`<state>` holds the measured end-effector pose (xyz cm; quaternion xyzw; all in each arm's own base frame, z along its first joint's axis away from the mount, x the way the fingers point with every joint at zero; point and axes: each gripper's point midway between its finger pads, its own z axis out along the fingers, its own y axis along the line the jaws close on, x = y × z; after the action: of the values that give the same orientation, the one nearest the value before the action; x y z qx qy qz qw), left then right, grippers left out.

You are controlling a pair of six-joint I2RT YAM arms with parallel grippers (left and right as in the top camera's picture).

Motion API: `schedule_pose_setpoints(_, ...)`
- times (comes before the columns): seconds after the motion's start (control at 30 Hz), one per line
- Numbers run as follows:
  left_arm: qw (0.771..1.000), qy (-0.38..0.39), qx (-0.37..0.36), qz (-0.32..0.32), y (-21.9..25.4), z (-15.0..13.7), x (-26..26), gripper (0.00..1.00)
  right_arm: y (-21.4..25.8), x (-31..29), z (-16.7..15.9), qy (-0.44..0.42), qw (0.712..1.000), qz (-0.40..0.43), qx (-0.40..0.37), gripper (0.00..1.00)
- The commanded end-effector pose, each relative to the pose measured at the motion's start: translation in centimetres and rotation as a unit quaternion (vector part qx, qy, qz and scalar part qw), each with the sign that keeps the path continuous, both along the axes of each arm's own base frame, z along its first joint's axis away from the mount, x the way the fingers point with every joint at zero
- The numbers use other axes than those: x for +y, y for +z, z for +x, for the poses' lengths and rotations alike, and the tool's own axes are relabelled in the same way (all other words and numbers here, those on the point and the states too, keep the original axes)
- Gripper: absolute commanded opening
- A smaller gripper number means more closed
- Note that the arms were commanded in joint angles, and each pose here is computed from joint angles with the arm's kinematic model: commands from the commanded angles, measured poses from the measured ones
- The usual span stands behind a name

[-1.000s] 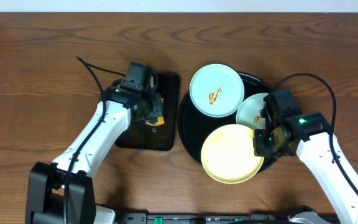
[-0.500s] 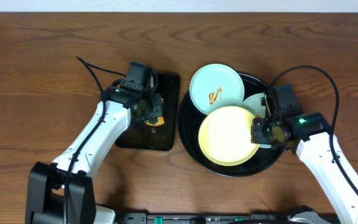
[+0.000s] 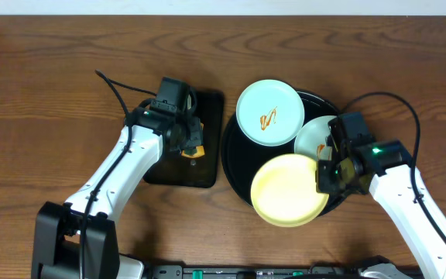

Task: Clean dirty plates on tray and stack at the side

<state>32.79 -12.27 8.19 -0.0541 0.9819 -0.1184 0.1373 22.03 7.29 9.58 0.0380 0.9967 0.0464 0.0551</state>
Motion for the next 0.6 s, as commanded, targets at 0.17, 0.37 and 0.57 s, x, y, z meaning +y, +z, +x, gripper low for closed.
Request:
schedule_pose_setpoints(0.17,1.0,-0.007,-0.003,0.001,0.2,0.0,0.1,0.08,1.7,3.5,3.5,0.001,0.994,0.086,-0.068,0.01)
schedule_pose_setpoints(0.37,1.0,-0.007,-0.003,0.001,0.2,0.0,0.1,0.08,0.2,-0.5,-1.8,-0.039,0.998,-0.012,0.039,0.01)
schedule_pose_setpoints(0.57,1.0,-0.007,-0.002,0.001,0.2,0.0,0.1,0.08,0.4,-1.5,-0.1,-0.07,0.997,-0.041,0.002,0.01)
